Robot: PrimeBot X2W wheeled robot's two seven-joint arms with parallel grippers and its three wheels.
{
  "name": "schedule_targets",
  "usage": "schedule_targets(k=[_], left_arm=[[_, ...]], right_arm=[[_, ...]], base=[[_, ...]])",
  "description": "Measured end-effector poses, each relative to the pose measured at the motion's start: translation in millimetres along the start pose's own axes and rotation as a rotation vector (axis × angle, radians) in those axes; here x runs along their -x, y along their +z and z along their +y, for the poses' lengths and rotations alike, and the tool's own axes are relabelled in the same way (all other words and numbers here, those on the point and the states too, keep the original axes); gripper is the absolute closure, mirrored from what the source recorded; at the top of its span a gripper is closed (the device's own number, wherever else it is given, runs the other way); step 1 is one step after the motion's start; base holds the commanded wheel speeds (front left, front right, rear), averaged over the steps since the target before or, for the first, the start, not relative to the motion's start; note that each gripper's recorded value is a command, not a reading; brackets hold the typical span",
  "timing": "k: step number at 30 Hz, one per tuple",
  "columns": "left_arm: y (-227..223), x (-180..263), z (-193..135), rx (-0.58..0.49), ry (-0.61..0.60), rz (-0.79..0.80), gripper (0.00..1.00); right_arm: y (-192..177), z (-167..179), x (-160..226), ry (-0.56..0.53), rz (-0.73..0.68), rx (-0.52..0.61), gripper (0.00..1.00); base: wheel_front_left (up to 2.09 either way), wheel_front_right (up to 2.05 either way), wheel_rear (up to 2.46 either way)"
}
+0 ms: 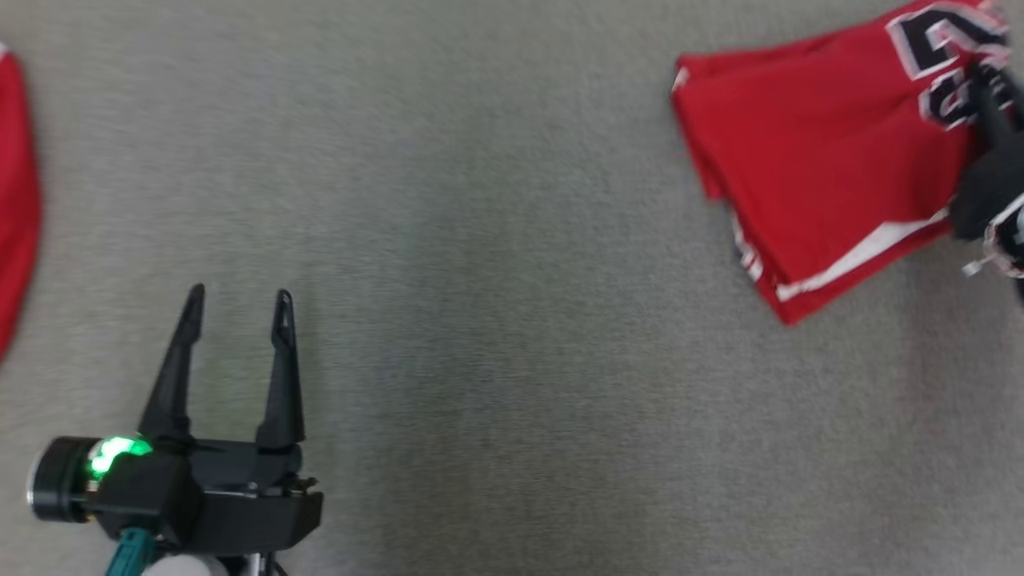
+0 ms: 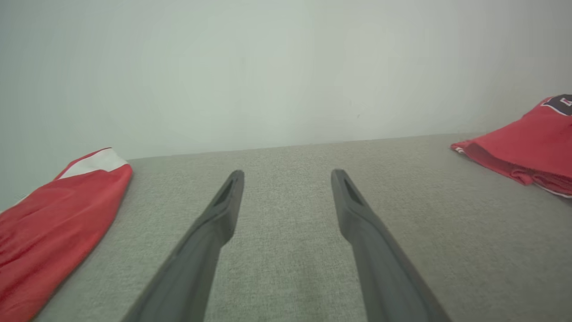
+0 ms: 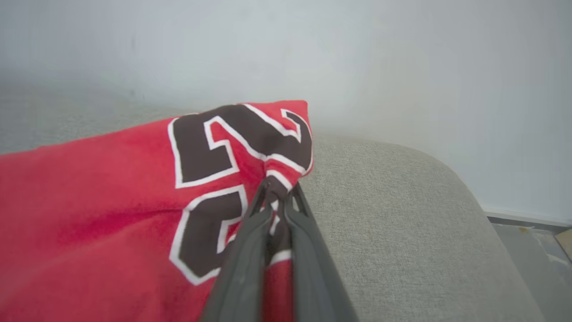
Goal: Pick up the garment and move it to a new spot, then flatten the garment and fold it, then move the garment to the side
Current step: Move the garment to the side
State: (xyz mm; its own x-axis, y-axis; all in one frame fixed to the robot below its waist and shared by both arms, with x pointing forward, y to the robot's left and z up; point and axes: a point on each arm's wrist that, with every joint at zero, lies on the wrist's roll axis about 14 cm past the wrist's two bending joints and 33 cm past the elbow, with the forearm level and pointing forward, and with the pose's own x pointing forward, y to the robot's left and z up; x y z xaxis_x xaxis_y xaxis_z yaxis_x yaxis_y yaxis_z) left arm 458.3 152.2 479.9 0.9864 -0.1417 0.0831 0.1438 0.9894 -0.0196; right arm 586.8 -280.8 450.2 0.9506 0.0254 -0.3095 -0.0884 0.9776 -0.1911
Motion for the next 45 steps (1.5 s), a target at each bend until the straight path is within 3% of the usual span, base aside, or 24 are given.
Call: schedule_targets(k=[15, 21, 27, 28, 30, 31, 38, 45], left_arm=[[-57, -46, -59, 0.027, -0.210, 0.040, 0.00], [-72, -50, -68, 0.045, -0.234, 0.059, 0.00], [-73, -49, -62, 0.037, -0.219, 0.061, 0.00], [-73, -48, -61, 0.036, -0.216, 0.062, 0.00], [-73, -47, -59, 0.034, -0.207, 0.065, 0.00], [-73, -46, -57, 0.033, -0.201, 0.067, 0.00], [-62, -43, -52, 0.044, -0.169, 0.059, 0.00], [-41, -31, -42, 0.049, -0.124, 0.042, 0.00]], right_arm=[[-12, -142, 45, -0.260, 0.096, 0.160, 1.00], [-12, -163, 48, -0.297, 0.140, 0.214, 1.00], [0, -162, 32, -0.281, 0.132, 0.275, 1.00], [1, -161, 30, -0.279, 0.129, 0.288, 0.97], [5, -162, 26, -0.280, 0.125, 0.309, 0.71], [8, -164, 25, -0.285, 0.119, 0.316, 0.00], [31, -170, 32, -0.311, 0.049, 0.331, 0.00], [94, -139, 40, -0.252, -0.192, 0.229, 0.00]], base=[[0.00, 0.00, 0.00], [0.00, 0.00, 0.00], [0.00, 0.00, 0.00], [0.00, 0.00, 0.00], [0.00, 0.00, 0.00], [0.00, 0.00, 0.00], [0.00, 0.00, 0.00], [0.00, 0.00, 0.00]])
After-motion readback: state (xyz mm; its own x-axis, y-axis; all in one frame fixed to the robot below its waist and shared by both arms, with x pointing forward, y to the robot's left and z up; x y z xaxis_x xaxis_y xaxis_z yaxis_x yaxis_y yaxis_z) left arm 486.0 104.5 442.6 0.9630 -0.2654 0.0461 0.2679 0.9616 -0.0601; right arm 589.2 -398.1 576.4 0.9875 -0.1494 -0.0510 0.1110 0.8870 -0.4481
